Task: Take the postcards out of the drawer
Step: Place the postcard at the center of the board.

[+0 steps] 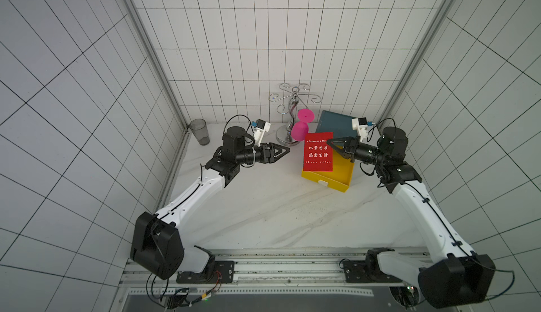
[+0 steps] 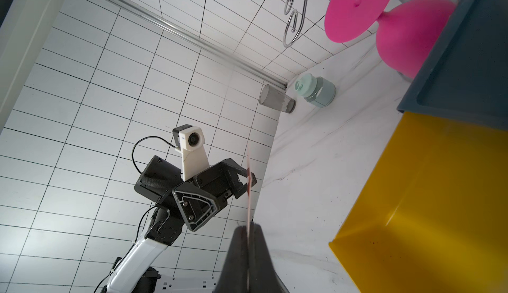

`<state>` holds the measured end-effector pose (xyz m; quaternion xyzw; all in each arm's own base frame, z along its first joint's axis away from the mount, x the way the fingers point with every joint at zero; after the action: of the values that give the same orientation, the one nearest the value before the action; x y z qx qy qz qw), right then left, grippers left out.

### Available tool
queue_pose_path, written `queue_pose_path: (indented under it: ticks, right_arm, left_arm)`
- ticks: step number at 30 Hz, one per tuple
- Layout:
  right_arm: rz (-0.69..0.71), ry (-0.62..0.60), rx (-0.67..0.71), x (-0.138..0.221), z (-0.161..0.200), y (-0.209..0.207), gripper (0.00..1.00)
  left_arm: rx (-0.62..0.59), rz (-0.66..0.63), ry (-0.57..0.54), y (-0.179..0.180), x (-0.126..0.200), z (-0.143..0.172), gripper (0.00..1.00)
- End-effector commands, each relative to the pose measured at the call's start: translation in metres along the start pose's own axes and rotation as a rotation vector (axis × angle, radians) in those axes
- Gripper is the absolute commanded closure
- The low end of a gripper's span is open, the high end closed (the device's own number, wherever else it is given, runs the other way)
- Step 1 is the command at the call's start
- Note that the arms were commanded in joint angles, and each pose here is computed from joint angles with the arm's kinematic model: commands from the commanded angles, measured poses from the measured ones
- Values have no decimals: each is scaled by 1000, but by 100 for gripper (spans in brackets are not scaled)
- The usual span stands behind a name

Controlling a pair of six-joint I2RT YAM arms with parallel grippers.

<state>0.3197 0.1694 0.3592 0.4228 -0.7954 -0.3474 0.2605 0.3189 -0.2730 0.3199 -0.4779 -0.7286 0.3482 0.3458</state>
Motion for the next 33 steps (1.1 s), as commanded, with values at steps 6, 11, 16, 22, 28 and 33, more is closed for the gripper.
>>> queue_pose_path:
  ticks: [6,11,16,22,28,33]
  right_arm:
    - [-58,34,35,-15,18,10,100]
    - [-70,49,29,-19,26,11,100]
    - [-88,66,13,-24,36,12,100]
    - [-80,64,-2,-25,42,11,100]
    - [-78,59,3,-24,48,12,100]
    - [-89,64,-13,-27,53,11,100]
  left_arm:
    - [15,106,-41,-17,5,-3,35]
    - [52,150,-34,-19,-2,-8,37]
    - [89,206,-23,-22,-10,-7,39]
    - [93,234,3,-19,-22,-1,40]
    - [130,278,13,-21,-29,-8,40]
    - [138,293,16,-24,-32,-5,40]
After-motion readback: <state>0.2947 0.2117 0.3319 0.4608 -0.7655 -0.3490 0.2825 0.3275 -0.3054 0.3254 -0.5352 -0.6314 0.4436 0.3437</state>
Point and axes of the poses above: each gripper's point midway between its finger pads, its own x axis back along the fingers, its own y axis along the line the jaws close on, z = x × y, the point moved 1 cm from there along x, back along the fingers, and after that the axes turned 11 degrees about x, right-handed, at the moved point
